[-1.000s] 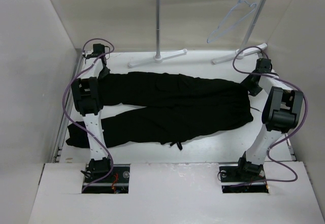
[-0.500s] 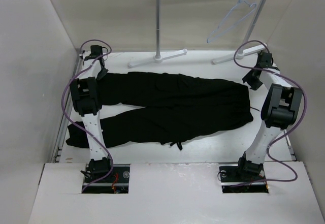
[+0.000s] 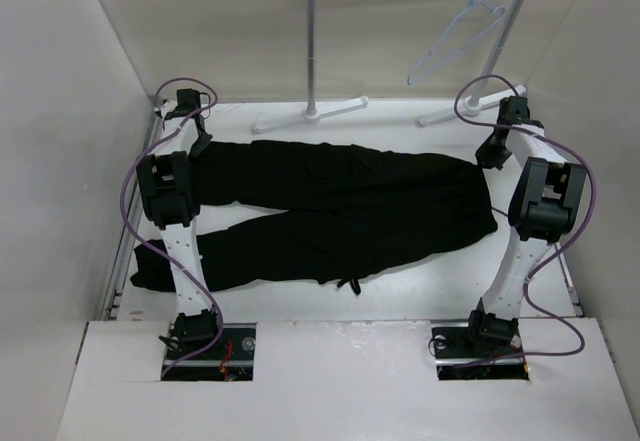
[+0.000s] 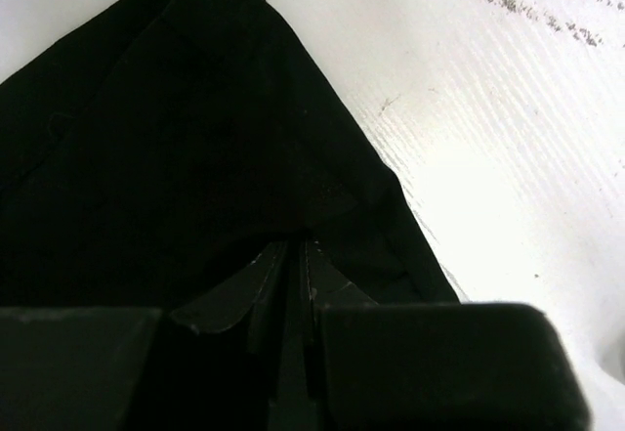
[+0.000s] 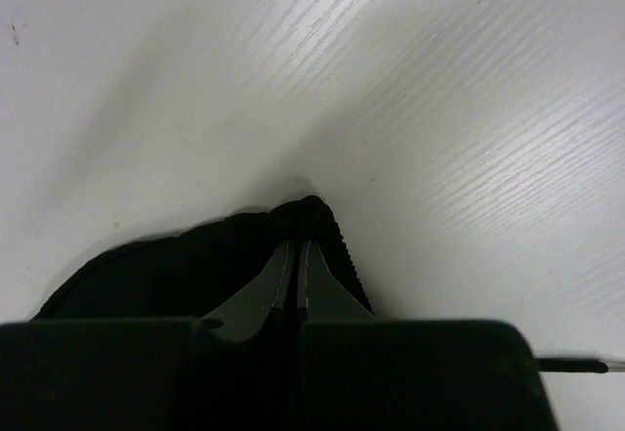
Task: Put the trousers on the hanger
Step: Flatten out the trousers at the center of the board.
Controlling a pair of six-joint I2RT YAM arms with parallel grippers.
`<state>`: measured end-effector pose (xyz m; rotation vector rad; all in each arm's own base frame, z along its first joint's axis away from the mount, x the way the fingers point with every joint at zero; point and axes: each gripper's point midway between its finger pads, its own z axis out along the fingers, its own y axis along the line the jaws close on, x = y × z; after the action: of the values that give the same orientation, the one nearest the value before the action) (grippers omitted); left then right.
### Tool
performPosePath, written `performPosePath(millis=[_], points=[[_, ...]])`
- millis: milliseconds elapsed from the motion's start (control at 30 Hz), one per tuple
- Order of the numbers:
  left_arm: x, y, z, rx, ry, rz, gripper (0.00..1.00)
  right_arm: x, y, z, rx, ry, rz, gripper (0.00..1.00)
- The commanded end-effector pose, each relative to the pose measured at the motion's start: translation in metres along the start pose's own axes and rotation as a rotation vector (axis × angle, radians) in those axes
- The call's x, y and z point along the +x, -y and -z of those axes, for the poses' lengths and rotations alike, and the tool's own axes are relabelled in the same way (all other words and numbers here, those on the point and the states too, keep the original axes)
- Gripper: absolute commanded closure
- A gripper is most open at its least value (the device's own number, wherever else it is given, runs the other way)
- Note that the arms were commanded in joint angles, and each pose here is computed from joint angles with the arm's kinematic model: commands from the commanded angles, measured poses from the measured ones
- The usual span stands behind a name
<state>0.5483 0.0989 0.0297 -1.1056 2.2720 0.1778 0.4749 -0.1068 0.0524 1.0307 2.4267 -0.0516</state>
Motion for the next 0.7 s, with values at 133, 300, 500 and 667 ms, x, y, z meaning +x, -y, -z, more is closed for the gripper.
performPosePath(millis=[133,300,500,667], points=[[-0.039,0.021,0.012,0.089,0.074,0.123,0.93,-0.065,-0.034,0.036,-0.120,0.190,-0.130,1.00],[-0.082,0.049,0.019,0.152,0.159,0.171,0.93,-0.096,-0.057,0.039,-0.189,0.251,-0.202,0.99],[-0.108,0.052,0.046,0.194,0.206,0.197,0.87,-0.101,-0.063,0.037,-0.240,0.256,-0.306,0.93],[-0.076,0.010,0.065,0.173,0.147,0.192,0.56,-0.082,-0.033,0.033,-0.162,0.229,-0.316,0.85]])
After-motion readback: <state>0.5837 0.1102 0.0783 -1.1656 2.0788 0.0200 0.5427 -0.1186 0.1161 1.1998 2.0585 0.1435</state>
